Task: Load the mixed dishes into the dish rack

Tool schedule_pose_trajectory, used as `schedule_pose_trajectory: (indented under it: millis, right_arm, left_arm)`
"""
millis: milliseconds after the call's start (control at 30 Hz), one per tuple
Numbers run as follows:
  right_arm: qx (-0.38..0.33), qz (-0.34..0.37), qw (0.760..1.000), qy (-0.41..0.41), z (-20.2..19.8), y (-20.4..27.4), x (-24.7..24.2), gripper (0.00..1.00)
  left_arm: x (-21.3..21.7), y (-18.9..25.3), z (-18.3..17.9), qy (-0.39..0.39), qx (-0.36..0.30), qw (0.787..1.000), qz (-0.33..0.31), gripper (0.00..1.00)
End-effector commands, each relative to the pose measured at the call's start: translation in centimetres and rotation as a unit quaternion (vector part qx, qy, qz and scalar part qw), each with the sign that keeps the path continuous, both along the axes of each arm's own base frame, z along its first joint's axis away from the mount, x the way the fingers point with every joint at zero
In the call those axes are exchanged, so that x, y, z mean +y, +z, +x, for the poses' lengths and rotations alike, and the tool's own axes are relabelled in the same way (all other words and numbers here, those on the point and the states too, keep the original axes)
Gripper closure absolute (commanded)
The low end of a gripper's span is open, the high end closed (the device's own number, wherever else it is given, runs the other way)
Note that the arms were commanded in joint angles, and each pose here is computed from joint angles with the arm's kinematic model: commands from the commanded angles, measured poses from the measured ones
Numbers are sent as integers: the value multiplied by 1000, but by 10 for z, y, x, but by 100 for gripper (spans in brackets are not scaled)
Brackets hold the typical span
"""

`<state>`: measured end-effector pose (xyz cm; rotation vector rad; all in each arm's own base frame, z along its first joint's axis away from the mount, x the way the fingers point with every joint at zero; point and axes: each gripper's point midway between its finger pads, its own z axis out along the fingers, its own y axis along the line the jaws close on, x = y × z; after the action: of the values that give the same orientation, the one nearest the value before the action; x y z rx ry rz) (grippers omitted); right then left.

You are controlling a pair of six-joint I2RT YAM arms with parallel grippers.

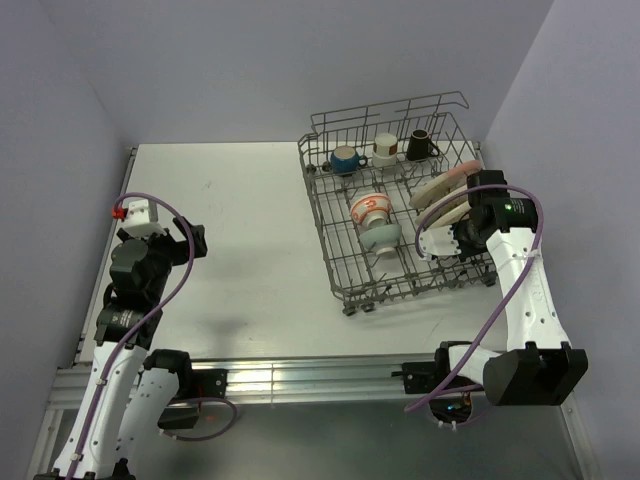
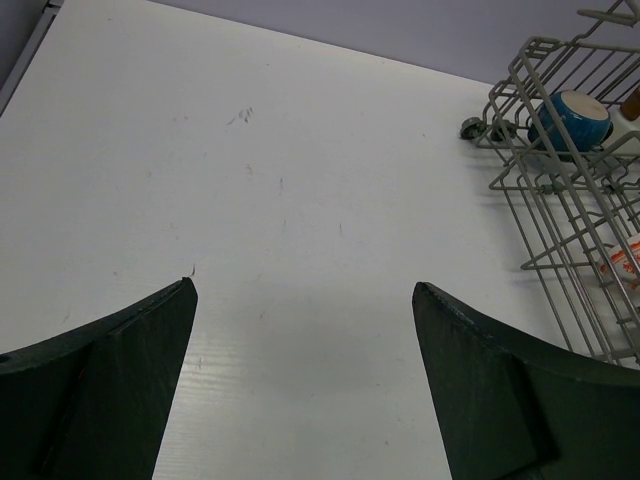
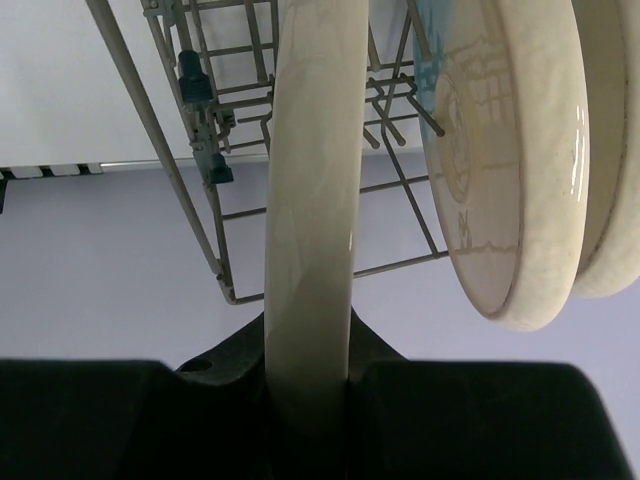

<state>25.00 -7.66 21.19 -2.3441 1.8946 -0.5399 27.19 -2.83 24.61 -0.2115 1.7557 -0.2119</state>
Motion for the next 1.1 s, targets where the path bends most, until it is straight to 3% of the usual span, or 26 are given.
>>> schedule_pose_trajectory:
  millis: [0, 533, 600, 667, 767, 1067]
  right_arm:
    - [46, -51, 993, 95, 23, -27, -6, 100]
    - [63, -9, 994, 88, 30, -62, 14, 76]
    - [63, -6, 994, 87, 30, -63, 15, 66]
    - [58, -4, 995, 85, 30, -60, 16, 50]
    - [54, -3, 995, 83, 27, -53, 16, 39]
    - [4, 17, 995, 94, 12, -6, 25, 28]
  left_arm:
    - [3, 6, 4, 6, -16, 1000, 7, 4]
    - [6, 0, 7, 13, -4, 1000, 11, 4]
    - [6, 0, 6, 14, -4, 1000, 11, 4]
    - [6, 0, 7, 14, -4, 1000, 12, 4]
    - [6, -1, 7, 15, -3, 1000, 11, 4]
    - [6, -1, 7, 13, -2, 1000, 12, 4]
